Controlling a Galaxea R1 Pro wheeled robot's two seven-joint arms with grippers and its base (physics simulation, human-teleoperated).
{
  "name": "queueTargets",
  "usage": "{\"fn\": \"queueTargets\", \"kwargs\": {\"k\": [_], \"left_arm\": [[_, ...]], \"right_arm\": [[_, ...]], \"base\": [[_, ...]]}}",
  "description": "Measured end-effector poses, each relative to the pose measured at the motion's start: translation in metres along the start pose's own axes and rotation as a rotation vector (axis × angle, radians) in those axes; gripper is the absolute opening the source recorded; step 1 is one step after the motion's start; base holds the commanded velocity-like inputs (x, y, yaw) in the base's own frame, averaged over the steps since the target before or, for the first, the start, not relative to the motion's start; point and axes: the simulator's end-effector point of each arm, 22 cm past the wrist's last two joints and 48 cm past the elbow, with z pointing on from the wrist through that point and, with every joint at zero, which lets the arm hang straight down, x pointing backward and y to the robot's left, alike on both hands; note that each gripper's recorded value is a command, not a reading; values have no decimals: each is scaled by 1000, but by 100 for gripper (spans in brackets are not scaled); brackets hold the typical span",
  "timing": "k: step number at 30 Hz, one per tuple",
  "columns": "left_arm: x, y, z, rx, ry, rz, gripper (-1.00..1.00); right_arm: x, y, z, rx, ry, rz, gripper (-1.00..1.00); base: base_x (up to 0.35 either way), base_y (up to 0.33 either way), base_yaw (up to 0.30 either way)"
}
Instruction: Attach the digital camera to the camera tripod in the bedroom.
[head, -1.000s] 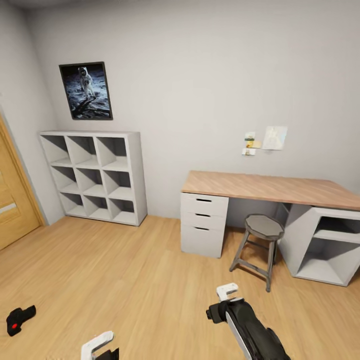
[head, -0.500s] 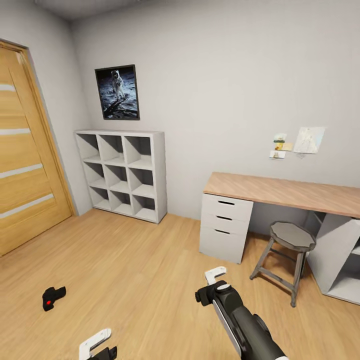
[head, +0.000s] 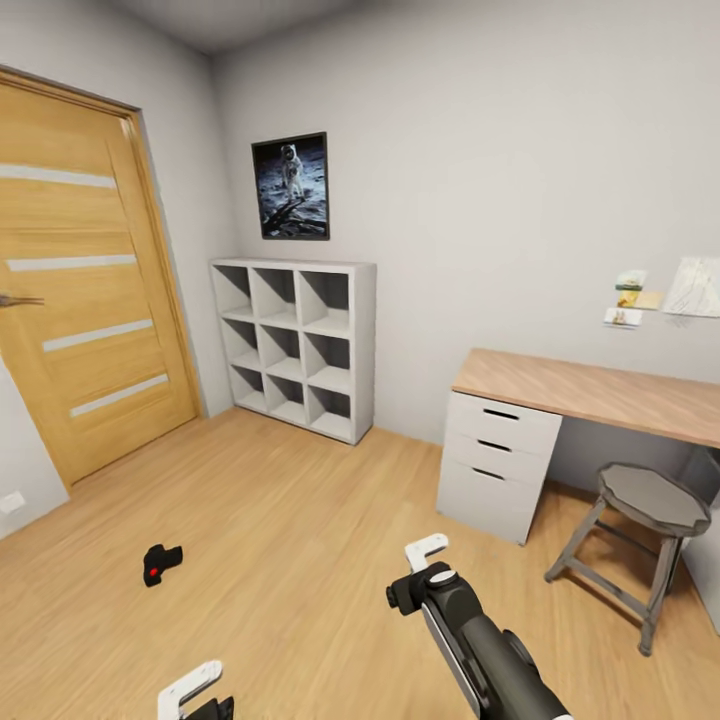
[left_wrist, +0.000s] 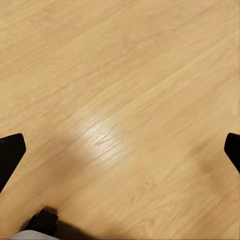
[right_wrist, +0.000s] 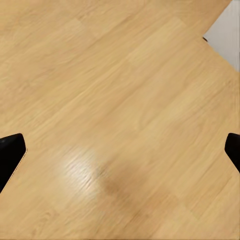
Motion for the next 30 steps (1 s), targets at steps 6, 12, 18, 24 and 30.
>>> {"fn": "queueTargets", "kwargs": {"k": [6, 12, 18, 24, 30], "left_arm": [[3, 3, 1, -10, 8, 2, 100], [4, 4, 2, -14, 8, 0, 100], [4, 4, 2, -15, 6, 4, 100], [2, 5, 3, -17, -11, 1, 100], [3, 6, 4, -19, -14, 1, 100]], "right_arm": [[2, 1, 0, -2, 3, 0, 100], [2, 1, 0, -2, 4, 1, 100], [2, 0, 0, 0, 3, 1, 100], [1, 0, 0, 0, 2, 1, 100], [2, 0, 0, 1, 2, 1, 100]], "base": [[0, 0, 295], [0, 0, 295], [0, 0, 295], [76, 51, 295], [197, 152, 240]]}}
